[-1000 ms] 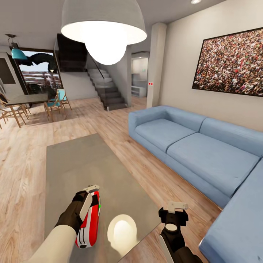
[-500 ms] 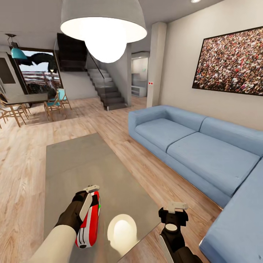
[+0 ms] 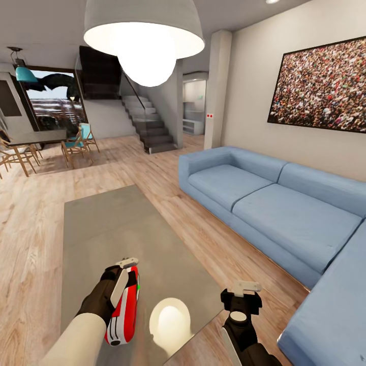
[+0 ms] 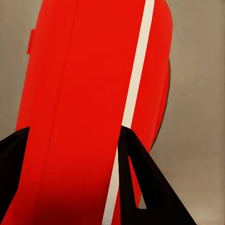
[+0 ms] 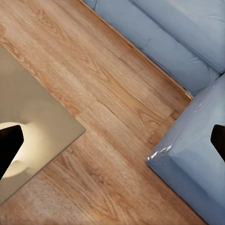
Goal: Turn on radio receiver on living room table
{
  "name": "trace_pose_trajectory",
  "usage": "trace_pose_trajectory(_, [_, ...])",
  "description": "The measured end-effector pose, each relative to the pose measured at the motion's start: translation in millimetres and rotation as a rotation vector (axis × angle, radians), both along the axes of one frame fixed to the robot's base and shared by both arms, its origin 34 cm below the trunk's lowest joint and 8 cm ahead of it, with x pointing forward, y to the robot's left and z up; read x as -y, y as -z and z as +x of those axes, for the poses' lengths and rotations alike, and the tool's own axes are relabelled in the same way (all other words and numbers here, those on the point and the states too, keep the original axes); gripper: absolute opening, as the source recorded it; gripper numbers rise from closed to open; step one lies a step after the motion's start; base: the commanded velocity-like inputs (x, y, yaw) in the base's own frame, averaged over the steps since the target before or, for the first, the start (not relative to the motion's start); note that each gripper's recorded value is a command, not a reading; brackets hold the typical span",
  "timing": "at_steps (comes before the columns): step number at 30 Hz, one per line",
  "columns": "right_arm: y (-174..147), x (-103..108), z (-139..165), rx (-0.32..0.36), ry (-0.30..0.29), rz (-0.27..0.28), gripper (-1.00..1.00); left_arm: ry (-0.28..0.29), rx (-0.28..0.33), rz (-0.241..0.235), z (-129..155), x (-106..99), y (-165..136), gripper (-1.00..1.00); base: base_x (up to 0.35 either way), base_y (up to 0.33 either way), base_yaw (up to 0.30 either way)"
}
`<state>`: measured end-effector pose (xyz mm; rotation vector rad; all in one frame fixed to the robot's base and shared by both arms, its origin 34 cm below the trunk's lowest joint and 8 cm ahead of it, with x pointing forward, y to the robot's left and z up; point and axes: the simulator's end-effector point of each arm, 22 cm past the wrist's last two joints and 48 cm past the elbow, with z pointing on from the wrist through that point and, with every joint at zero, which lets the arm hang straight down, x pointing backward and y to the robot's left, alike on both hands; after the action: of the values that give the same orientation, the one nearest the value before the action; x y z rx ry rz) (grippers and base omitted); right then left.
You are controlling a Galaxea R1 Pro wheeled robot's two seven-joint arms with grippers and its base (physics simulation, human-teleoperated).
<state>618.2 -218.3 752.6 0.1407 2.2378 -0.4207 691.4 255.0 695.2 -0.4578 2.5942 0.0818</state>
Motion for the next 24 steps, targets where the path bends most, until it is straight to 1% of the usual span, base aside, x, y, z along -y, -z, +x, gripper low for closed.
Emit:
trace_pose_trajectory(18, [0.2,-0.1,-0.1,0.000,0.000,0.001,1.00,0.001,0.001,0.001,0.2,0.0,-0.2,-1.00,0.000,0.000,0.000])
trace_pose_trajectory(19, [0.2,-0.1,-0.1,0.000,0.000,0.001,1.00,0.001,0.001,0.001,0.3,0.4,-0.2,1.00,0.000,0.000,0.000])
trace_pose_trajectory(24, [0.1,-0.1,-0.1,0.000,0.000,0.001,1.00,0.001,0.002,0.003,0.5,-0.2,-0.6,1.00,0.000,0.000,0.000])
